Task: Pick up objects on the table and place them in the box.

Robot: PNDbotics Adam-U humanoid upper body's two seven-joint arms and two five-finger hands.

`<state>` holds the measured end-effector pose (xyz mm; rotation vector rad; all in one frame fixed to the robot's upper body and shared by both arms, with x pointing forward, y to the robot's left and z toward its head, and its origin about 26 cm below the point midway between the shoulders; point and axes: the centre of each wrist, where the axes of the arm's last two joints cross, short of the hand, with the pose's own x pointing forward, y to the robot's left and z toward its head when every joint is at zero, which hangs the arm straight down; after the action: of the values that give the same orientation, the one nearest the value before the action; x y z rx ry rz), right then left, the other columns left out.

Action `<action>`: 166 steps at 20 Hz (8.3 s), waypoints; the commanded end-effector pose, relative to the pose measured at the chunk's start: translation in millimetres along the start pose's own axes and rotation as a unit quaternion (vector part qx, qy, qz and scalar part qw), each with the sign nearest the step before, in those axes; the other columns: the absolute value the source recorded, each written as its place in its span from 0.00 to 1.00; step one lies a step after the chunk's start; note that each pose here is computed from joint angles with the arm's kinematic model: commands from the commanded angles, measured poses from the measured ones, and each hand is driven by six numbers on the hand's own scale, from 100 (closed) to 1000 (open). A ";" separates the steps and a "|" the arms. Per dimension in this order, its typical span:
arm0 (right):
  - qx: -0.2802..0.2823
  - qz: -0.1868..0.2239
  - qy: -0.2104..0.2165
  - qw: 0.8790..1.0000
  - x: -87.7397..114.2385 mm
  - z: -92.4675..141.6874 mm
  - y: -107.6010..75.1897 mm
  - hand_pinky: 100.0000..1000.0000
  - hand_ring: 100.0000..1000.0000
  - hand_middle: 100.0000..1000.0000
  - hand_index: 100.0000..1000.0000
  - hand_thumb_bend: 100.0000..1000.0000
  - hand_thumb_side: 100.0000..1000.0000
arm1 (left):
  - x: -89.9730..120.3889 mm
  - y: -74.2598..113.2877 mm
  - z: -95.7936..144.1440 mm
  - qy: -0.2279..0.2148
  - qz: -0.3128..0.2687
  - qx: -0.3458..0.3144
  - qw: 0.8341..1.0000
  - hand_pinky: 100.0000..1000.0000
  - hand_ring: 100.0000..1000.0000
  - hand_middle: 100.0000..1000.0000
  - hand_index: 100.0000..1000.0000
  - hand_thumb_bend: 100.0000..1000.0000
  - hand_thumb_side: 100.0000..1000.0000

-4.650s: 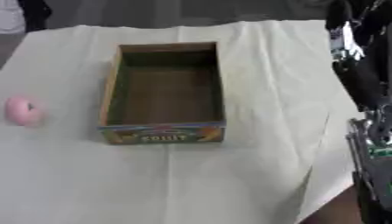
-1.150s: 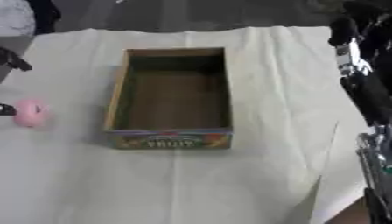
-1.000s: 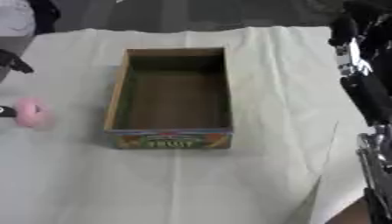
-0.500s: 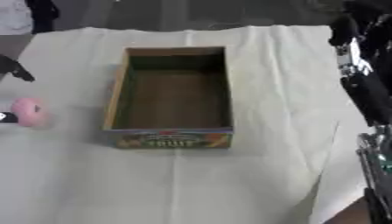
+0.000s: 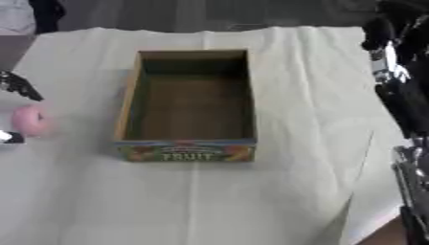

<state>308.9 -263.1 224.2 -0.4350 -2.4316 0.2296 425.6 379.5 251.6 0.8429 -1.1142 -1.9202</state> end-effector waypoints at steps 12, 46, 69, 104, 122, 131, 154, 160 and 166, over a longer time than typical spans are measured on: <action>-0.005 -0.004 -0.016 1.000 6.9 -4.1 -2.4 0.64 0.71 0.56 0.78 0.21 0.65 | -6.5 0.3 3.3 0.000 -0.089 -0.042 0.995 0.78 0.80 0.73 0.85 0.44 0.31; -0.002 -0.010 -0.015 1.000 6.8 -3.7 -1.8 0.64 0.71 0.56 0.77 0.21 0.65 | -11.7 -1.7 -1.5 0.102 -0.153 0.036 0.982 0.70 0.75 0.65 0.77 0.06 0.00; -0.002 -0.012 -0.013 1.000 6.2 -2.7 -1.2 0.64 0.71 0.56 0.77 0.21 0.65 | -12.2 0.2 0.6 0.145 -0.156 0.124 0.969 0.66 0.70 0.63 0.46 0.02 0.00; 0.007 -0.016 -0.009 1.000 4.8 0.9 1.3 0.64 0.72 0.56 0.78 0.20 0.64 | 124.9 156.7 18.3 -0.086 -0.118 0.363 0.920 0.63 0.61 0.54 0.41 0.00 0.07; 0.005 -0.023 -0.024 0.999 8.7 -4.9 4.2 0.64 0.72 0.56 0.78 0.20 0.64 | 196.3 165.6 -44.9 -0.209 0.020 0.335 0.919 0.59 0.54 0.49 0.38 0.00 0.09; 0.005 -0.030 -0.030 0.999 10.6 -7.3 6.3 0.64 0.72 0.56 0.78 0.20 0.64 | 220.0 147.0 -84.2 -0.179 0.045 0.325 0.928 0.60 0.56 0.51 0.38 0.00 0.07; -0.001 -0.031 -0.030 0.999 10.6 -7.5 6.3 0.64 0.72 0.56 0.77 0.20 0.64 | 223.1 98.3 -135.6 -0.134 -0.040 0.200 0.970 0.66 0.64 0.60 0.60 0.00 0.05; -0.002 -0.030 -0.029 0.999 10.5 -7.3 6.0 0.64 0.71 0.56 0.77 0.20 0.64 | 220.2 94.1 -138.1 -0.136 -0.044 0.167 0.975 0.70 0.69 0.66 0.79 0.00 0.09; -0.002 -0.030 -0.028 0.999 10.4 -7.2 6.0 0.64 0.71 0.55 0.77 0.20 0.64 | 218.1 98.6 -131.4 -0.130 -0.062 0.161 0.976 0.77 0.78 0.75 0.93 0.19 0.48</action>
<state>310.7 -252.3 226.5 -0.3554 -2.4684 0.2123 451.9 102.4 235.3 0.8140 -1.5816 -2.0322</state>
